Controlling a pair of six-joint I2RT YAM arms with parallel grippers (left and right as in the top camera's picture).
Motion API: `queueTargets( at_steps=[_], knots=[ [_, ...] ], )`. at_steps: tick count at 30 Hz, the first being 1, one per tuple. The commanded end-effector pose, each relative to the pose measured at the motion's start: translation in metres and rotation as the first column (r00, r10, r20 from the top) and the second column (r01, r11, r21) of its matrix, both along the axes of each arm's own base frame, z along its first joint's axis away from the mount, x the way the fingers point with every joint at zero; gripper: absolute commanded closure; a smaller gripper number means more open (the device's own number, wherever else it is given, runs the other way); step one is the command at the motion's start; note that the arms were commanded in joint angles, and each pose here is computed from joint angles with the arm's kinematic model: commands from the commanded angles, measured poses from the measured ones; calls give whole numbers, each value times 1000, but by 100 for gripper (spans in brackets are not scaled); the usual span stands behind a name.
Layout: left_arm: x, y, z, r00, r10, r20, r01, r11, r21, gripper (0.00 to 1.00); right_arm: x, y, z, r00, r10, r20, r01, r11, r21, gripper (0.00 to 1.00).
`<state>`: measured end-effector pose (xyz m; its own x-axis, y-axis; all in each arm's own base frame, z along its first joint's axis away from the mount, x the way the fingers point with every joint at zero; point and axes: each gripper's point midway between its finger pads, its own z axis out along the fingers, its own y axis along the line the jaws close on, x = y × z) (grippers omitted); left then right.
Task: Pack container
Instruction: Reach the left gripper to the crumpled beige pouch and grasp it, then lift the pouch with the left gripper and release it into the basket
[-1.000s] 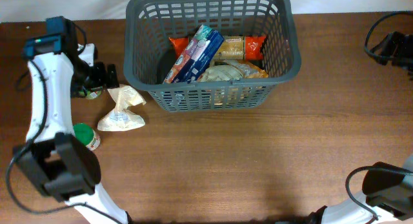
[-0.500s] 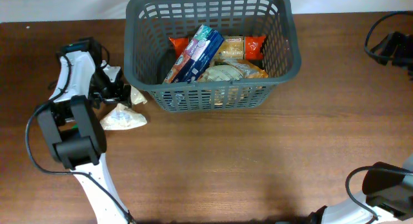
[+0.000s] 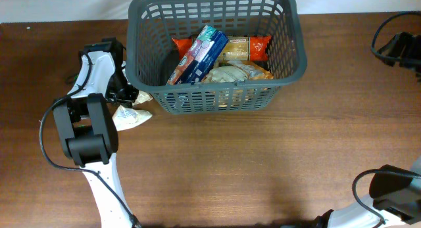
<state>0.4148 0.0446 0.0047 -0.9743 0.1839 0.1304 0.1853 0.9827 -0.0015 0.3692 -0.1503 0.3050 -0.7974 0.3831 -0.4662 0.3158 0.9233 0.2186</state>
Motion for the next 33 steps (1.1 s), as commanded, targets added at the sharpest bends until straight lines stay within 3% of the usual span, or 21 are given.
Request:
queueTargets(
  at_steps=[1,7,13,14,17,21,22,27,33],
  knots=[
    [-8,6,-5,995,88,-48,-87,996,27,98,-1,2,2,1000,-2,10,2,1000,11,1],
    [-1,6,47,995,87,-42,-86,996,24,98,-1,2,2,1000,-2,10,2,1000,11,1],
    [32,9,155,978,84,189,-91,996,27,98,-1,2,2,1000,-2,10,2,1000,11,1],
    [49,9,198,937,79,342,-93,995,23,98,-1,2,2,1000,-2,10,2,1000,11,1],
    [65,5,269,823,57,565,-87,996,26,98,-1,2,2,1000,-2,10,2,1000,11,1],
    [73,-11,369,577,-85,812,7,995,99,98,-1,2,2,1000,-2,10,2,1000,11,1],
    [72,-27,409,454,-185,871,75,983,170,98,-1,2,2,1000,-2,10,2,1000,11,1],
    [64,-114,462,184,-438,880,331,870,364,98,-1,2,2,1000,-2,10,2,1000,11,1],
    [62,-219,417,45,-667,743,605,611,511,98,-1,2,2,1000,-2,10,2,1000,11,1]
  ],
)
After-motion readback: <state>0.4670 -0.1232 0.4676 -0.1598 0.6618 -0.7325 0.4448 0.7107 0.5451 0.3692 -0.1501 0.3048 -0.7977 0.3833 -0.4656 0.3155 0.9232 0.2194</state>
